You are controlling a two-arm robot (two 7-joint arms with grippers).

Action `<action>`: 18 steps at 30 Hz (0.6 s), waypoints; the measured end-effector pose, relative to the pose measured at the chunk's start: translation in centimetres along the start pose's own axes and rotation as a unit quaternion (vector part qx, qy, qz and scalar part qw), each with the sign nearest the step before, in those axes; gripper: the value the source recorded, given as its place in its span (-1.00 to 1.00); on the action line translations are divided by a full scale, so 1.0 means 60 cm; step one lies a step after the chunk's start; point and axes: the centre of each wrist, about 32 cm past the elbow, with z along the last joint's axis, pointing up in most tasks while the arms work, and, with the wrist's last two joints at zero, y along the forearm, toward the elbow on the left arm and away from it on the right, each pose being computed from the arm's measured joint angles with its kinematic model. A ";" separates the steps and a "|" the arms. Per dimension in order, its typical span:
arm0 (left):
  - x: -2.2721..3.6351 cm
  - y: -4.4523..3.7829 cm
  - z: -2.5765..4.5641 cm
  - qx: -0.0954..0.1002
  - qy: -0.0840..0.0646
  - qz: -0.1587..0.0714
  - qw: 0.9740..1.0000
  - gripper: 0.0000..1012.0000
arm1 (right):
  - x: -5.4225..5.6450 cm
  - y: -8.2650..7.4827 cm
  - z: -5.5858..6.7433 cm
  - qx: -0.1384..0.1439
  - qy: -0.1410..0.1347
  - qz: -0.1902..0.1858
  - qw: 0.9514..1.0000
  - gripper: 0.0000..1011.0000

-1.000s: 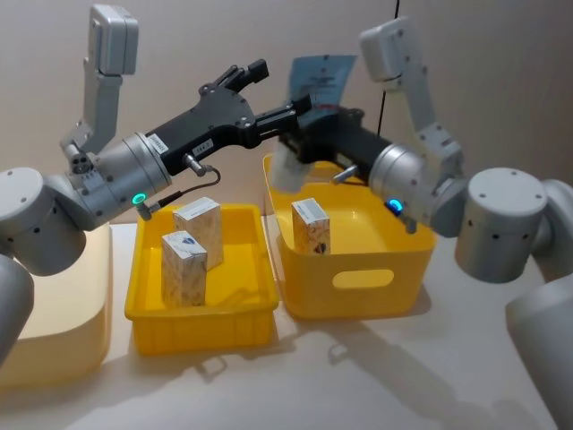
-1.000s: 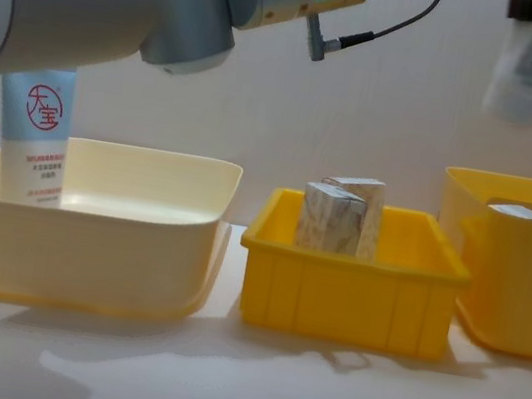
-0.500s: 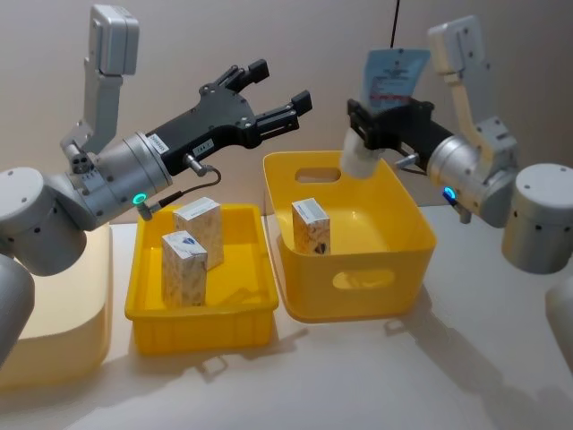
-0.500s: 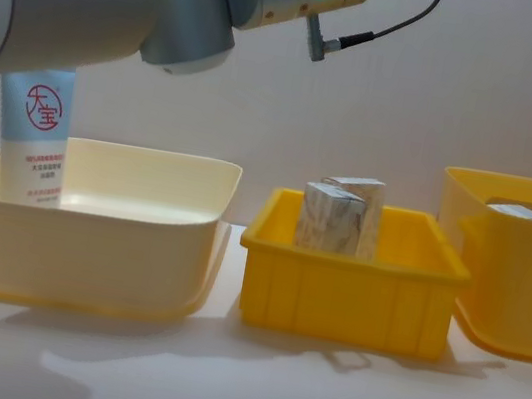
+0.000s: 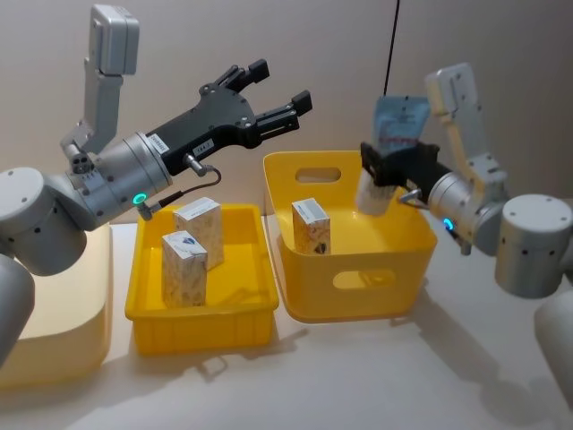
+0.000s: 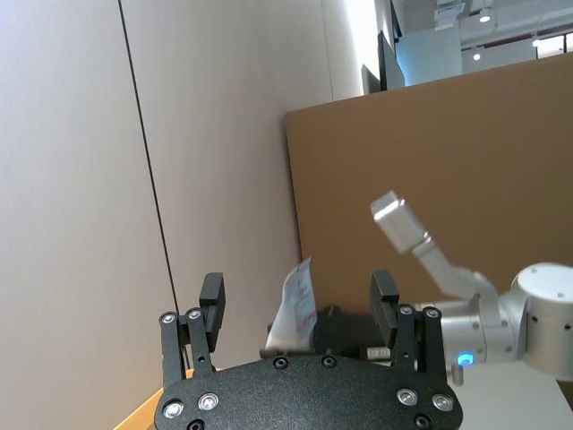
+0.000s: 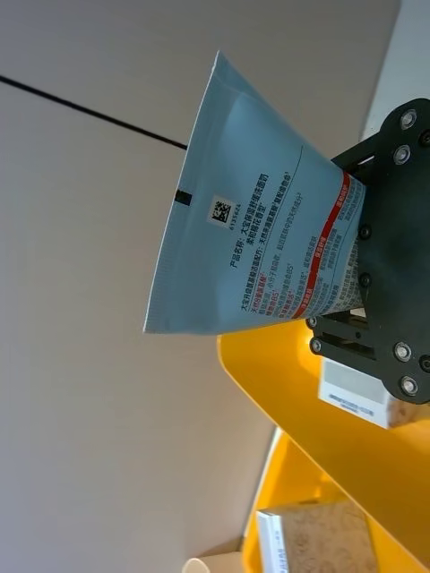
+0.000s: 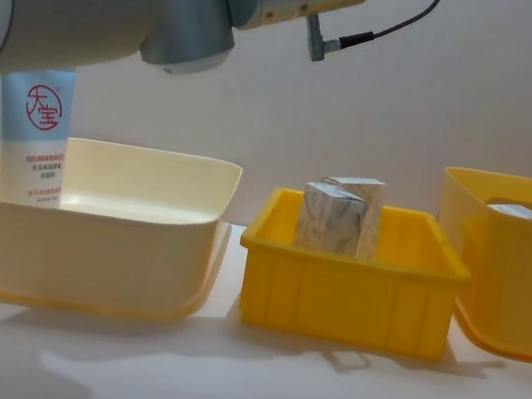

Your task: Bimanual collaborative sorting of washing and personal care products

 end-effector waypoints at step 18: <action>0.0000 0.000 0.000 0.000 0.000 0.000 1.000 0.98 | -0.041 0.019 -0.041 -0.042 0.013 0.024 0.999 -0.11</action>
